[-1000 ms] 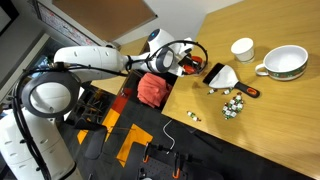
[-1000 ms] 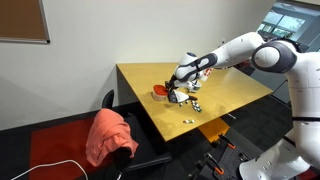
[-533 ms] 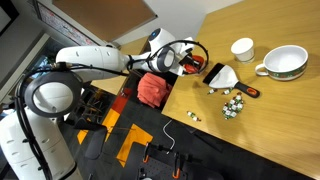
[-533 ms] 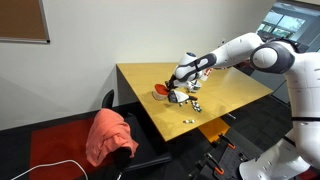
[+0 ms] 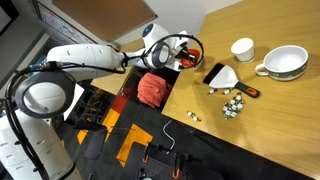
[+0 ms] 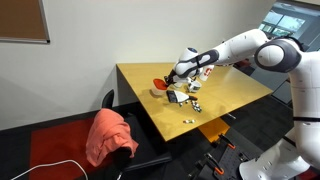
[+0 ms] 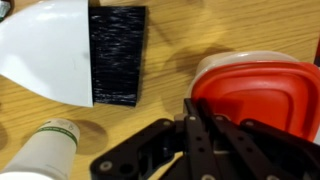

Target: Place the lid on the table

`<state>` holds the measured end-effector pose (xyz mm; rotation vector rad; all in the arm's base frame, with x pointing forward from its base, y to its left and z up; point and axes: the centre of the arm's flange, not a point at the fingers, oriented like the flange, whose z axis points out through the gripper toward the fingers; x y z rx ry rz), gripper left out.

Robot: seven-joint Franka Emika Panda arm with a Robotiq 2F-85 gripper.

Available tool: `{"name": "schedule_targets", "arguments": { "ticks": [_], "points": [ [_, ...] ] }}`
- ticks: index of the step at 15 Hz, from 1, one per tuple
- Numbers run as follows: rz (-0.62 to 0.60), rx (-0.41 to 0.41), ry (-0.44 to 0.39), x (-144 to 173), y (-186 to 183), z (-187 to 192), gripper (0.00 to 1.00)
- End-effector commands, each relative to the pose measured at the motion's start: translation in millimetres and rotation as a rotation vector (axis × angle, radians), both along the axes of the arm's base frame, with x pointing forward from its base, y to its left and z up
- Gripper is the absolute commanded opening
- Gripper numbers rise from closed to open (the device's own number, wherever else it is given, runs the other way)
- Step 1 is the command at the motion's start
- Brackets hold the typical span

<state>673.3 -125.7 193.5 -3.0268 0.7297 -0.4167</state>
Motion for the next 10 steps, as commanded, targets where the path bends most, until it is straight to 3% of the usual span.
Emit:
{"name": "schedule_targets", "arguments": {
  "ticks": [1, 10],
  "points": [
    [-0.013, -0.015, 0.046, 1.1, 7.8, 17.3, 0.02],
    [-0.005, -0.051, 0.161, 9.9, 9.6, -1.9, 0.02]
  ]
}}
